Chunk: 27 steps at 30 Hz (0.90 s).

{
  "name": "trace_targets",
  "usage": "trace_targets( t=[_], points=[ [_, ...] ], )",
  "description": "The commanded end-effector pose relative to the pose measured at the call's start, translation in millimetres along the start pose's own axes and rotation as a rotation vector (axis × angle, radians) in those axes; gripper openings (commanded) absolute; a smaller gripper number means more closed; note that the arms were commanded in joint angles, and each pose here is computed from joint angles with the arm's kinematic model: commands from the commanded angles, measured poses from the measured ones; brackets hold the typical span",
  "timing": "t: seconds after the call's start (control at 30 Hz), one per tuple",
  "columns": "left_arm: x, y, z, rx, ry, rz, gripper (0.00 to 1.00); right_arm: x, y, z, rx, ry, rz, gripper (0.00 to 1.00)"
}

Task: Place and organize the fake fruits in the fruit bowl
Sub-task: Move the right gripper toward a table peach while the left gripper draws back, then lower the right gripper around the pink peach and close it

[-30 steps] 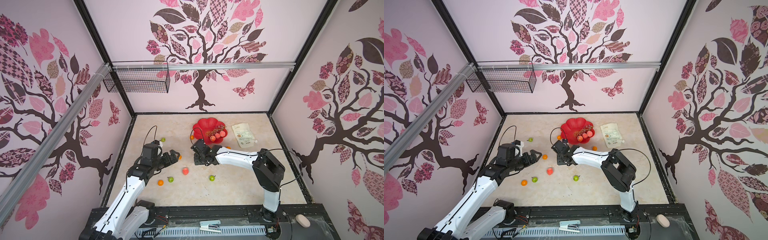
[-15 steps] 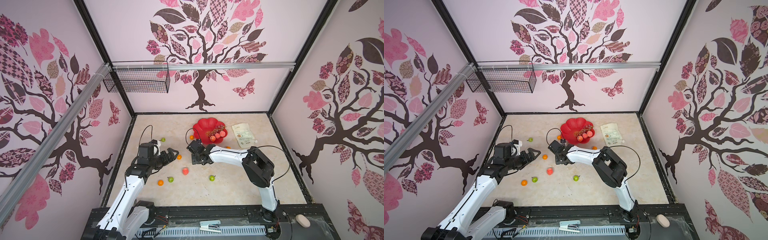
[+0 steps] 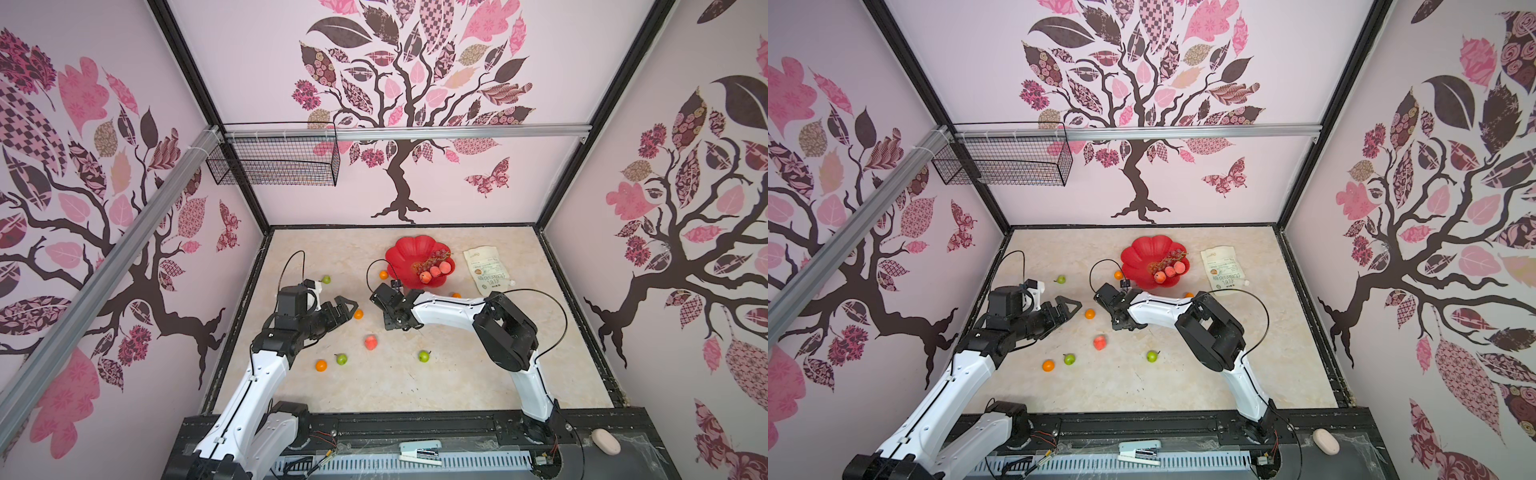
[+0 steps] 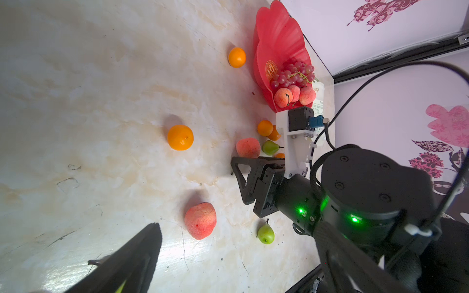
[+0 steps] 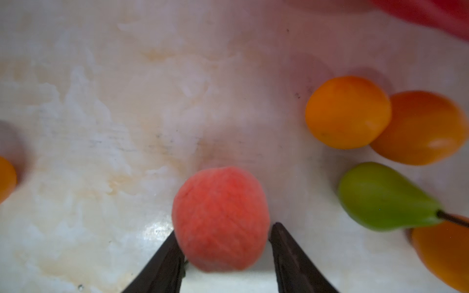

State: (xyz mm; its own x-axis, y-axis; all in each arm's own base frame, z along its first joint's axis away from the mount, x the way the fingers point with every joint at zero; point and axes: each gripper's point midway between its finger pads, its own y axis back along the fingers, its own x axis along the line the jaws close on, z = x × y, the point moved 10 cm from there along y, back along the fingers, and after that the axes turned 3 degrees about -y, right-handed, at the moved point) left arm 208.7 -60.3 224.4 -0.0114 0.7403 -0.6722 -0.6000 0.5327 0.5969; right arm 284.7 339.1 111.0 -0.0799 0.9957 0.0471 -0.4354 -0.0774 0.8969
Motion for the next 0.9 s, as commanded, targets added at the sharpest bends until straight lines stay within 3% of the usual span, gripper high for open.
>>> trace_targets(
  t=[0.0, 0.3, 0.57, 0.87],
  points=[
    [5, -2, -6, 0.009, -0.001, -0.004, 0.98, -2, -16, -8, 0.044, 0.044, -0.072, 0.55],
    [6, -5, -5, 0.013, -0.001, -0.011, 0.98, -8, -20, -19, 0.081, 0.051, -0.046, 0.4],
    [6, -9, -5, 0.038, -0.003, -0.028, 0.98, -14, -23, -29, 0.098, 0.051, -0.04, 0.21],
    [4, -13, -4, 0.06, -0.003, -0.036, 0.98, -19, -21, -31, 0.098, 0.056, -0.041, 0.13]
  ],
)
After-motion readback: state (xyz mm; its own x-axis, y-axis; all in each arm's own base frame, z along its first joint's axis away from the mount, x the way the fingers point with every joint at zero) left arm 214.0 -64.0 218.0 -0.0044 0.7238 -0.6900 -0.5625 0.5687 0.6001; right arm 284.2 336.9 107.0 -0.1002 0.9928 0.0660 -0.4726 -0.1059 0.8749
